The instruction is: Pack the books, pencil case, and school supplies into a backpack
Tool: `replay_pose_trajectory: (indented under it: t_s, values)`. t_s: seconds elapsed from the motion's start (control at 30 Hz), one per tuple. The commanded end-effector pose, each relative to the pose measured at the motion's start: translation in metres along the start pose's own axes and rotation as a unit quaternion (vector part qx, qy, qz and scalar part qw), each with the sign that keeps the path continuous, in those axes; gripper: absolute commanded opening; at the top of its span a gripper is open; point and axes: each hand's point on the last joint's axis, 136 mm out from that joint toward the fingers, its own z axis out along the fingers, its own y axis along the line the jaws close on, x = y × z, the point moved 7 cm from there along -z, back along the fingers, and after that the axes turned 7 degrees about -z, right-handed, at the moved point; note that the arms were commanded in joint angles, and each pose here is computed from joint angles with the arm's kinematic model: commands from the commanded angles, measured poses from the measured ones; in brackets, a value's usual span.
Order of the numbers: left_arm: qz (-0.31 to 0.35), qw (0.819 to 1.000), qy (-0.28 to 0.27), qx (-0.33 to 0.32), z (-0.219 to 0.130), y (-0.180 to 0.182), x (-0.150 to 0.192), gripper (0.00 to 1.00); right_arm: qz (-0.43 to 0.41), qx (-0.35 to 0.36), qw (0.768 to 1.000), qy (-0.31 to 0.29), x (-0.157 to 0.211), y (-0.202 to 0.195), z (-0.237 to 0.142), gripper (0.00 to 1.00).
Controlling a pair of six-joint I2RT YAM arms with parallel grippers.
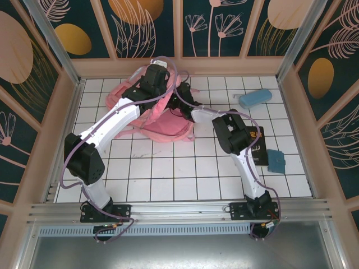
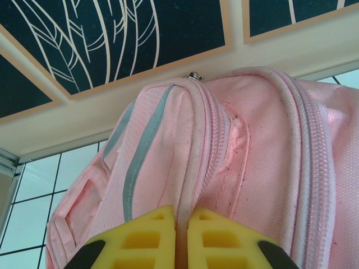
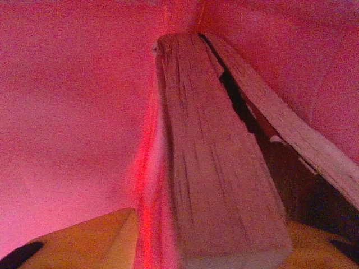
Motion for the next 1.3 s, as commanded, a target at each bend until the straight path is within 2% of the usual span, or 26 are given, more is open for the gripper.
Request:
replay_pose_trajectory:
  t_s: [0.0, 0.23, 0.43, 0.63, 0.77, 0.87, 0.93, 1.03, 1.13, 1.27]
  values:
    - [-0.075, 0.99, -0.117, -0.013, -0.042, 0.019, -0.055, 0.11, -0.024, -0.019, 0.999, -0.018, -0.017, 0.031, -0.023, 0.55]
    - [-0.07, 0.991, -0.113, -0.012, -0.039, 0.017, -0.052, 0.11, -0.053, -0.034, 0.998, -0.026, -0.019, 0.035, -0.083, 0.58]
    - [-0.068, 0.992, -0.108, 0.004, -0.036, 0.013, -0.049, 0.11, -0.08, -0.001, 0.997, -0.002, -0.001, 0.025, -0.134, 0.57]
    - [-0.04, 0.995, -0.07, 0.066, -0.026, -0.004, -0.024, 0.13, -0.088, 0.132, 0.986, -0.043, -0.013, -0.013, -0.207, 0.57]
    - [-0.028, 0.994, -0.022, 0.103, -0.015, -0.014, 0.008, 0.17, -0.079, 0.256, 0.961, -0.07, -0.027, -0.043, -0.26, 0.67]
    - [-0.037, 0.992, 0.009, 0.121, -0.009, -0.019, 0.029, 0.27, -0.057, 0.346, 0.933, -0.083, -0.034, -0.069, -0.299, 0.73]
    - [-0.056, 0.989, 0.022, 0.135, -0.008, -0.022, 0.037, 0.46, -0.048, 0.391, 0.915, -0.084, -0.037, -0.084, -0.32, 0.77]
    - [-0.085, 0.984, 0.035, 0.15, -0.008, -0.025, 0.041, 0.66, -0.042, 0.444, 0.892, -0.074, -0.036, -0.1, -0.34, 0.86]
    - [-0.111, 0.981, 0.042, 0.155, -0.008, -0.026, 0.041, 0.75, -0.024, 0.48, 0.875, -0.05, -0.027, -0.114, -0.351, 0.88]
    - [-0.131, 0.981, 0.041, 0.14, -0.004, -0.025, 0.04, 0.81, 0.0, 0.511, 0.859, -0.022, -0.01, -0.132, -0.36, 0.89]
